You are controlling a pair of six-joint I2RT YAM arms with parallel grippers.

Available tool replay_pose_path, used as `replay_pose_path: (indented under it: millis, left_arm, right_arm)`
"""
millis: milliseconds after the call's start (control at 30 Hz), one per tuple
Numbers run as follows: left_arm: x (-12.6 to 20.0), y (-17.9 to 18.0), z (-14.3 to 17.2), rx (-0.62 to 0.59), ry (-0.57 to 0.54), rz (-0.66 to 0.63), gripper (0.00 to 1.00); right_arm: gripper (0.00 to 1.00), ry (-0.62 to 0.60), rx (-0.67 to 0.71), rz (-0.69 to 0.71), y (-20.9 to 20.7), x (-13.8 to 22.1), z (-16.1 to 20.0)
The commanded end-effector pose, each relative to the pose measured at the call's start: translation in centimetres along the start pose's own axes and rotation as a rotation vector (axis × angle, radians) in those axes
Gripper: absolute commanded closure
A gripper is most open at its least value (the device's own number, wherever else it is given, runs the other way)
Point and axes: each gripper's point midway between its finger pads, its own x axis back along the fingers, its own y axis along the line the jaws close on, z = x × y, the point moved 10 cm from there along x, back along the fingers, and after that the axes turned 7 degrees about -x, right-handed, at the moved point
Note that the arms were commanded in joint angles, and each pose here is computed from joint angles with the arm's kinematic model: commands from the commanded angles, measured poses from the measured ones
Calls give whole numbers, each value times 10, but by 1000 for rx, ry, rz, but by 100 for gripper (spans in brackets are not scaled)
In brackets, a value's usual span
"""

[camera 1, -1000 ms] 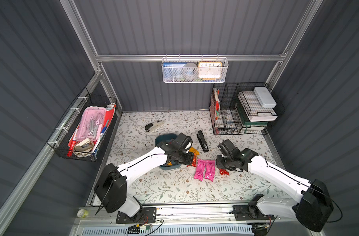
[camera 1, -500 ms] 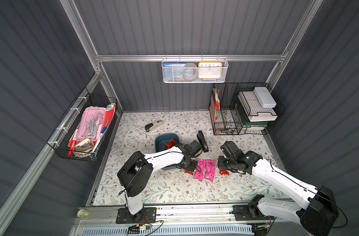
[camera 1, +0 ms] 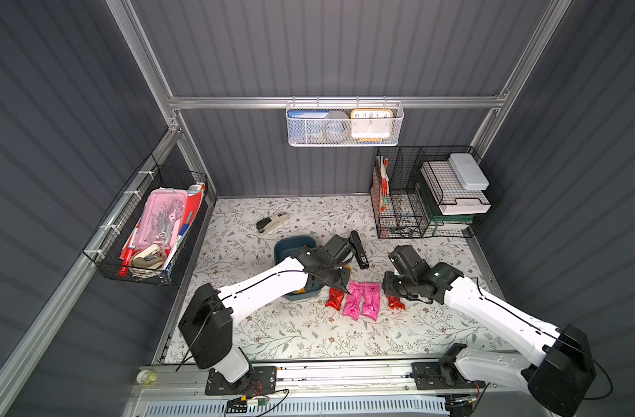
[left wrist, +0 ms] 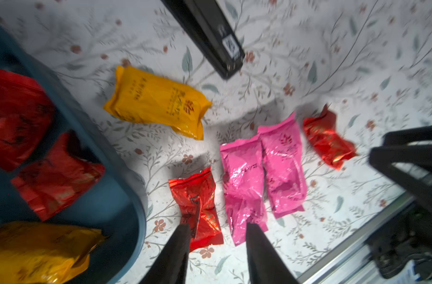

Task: Take the tea bags out of the storage box
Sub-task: Place the tea bag at the center of the board, then pick up the tea bag from the storage box.

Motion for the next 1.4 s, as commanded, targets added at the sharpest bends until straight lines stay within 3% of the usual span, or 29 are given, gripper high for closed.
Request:
replay_pose_path:
  millis: [0, 100, 233, 333, 567, 733, 1033, 1200, 1367]
  left_arm:
    - [32, 14, -13, 167, -172, -144, 59]
    - [51, 38, -15, 325, -263, -212, 59]
    - [65, 95, -3, 610, -314, -231, 61]
    - [76, 130, 11, 741, -346, -262, 60]
    - [76, 170, 37, 865, -273, -291, 51]
    - [64, 186, 65, 1000, -245, -248, 50]
    - [43, 199, 114, 1184, -212, -175, 48]
    - [38, 200, 130, 1253, -206, -186, 47]
    - [33, 200, 140, 1294, -204, -187, 47]
  right_arm:
    - [68, -45, 7, -122, 26, 12, -14]
    - [68, -30, 58, -176, 56, 4, -20]
    - [67, 15, 169, -262, 105, -8, -19]
    - [67, 44, 247, -306, 139, -18, -15]
    - [67, 128, 380, -385, 204, -50, 4]
    - [65, 188, 481, -355, 230, -75, 18]
    - [53, 236, 561, -310, 251, -113, 26]
    - [44, 209, 607, -274, 256, -126, 28]
    - [40, 208, 653, -244, 258, -137, 29]
